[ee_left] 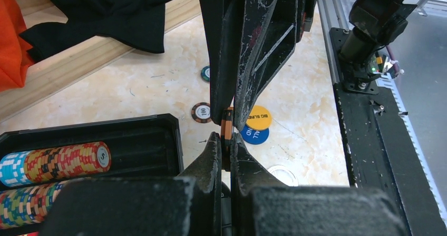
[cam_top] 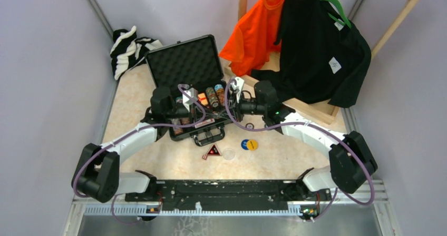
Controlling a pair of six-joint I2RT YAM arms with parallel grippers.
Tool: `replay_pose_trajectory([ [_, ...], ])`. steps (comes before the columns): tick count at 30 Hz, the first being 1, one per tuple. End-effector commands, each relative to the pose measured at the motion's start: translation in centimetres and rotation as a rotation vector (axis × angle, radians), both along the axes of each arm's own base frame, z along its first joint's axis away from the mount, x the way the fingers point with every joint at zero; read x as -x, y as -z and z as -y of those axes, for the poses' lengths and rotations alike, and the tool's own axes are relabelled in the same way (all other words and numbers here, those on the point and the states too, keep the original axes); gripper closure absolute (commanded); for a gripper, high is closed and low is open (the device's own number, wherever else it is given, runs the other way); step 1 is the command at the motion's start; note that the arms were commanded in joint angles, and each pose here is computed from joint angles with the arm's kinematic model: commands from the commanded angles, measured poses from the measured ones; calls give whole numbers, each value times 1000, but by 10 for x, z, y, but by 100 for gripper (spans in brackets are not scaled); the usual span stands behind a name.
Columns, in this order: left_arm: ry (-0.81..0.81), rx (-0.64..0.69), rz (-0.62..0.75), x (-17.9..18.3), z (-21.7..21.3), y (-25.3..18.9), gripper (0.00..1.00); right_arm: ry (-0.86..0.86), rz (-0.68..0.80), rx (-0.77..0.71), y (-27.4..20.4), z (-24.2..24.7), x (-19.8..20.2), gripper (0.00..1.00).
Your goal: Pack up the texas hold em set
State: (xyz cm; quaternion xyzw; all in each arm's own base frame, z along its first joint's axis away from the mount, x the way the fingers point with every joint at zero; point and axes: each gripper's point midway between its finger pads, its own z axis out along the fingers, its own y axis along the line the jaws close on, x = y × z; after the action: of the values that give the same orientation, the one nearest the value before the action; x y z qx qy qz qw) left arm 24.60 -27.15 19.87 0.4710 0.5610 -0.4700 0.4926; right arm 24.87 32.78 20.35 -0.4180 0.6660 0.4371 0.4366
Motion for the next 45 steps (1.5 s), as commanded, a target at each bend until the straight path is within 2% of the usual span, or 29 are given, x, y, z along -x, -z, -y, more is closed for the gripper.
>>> replay_pose_trajectory([
  [1, 66, 38, 62, 10, 2, -13, 100, -22, 66, -66, -32, -10, -6, 100],
  [7, 40, 38, 51, 7, 3, -11, 100, -25, 79, -69, -34, -11, -7, 100],
  [12, -77, 52, 59, -8, -4, -11, 87, -27, 97, -66, -37, -12, -11, 100],
  [20, -200, 51, 39, -28, -16, -6, 81, -17, 109, -65, -41, -17, -20, 100],
  [23, -287, 53, 57, -38, -24, -4, 73, -27, 116, -70, -43, -19, -20, 100],
  [29, -346, 83, 110, -35, -36, -7, 55, -44, 116, -87, -45, -23, -20, 100],
  [35, -394, 113, 121, -36, -45, -14, 49, -43, 123, -88, -45, -25, -24, 100],
  [39, -640, 198, 81, -56, -86, -19, 45, -20, 116, -63, -35, -27, -33, 100],
  [42, -938, 364, -4, -67, -139, -23, 15, -13, 112, -36, -21, -32, -42, 100],
  [43, -1017, 409, -47, -70, -152, -22, 9, -18, 120, -16, -15, -35, -44, 100],
  [45, -1103, 374, -95, -79, -163, -16, 6, -25, 144, 15, -7, -46, -46, 100],
])
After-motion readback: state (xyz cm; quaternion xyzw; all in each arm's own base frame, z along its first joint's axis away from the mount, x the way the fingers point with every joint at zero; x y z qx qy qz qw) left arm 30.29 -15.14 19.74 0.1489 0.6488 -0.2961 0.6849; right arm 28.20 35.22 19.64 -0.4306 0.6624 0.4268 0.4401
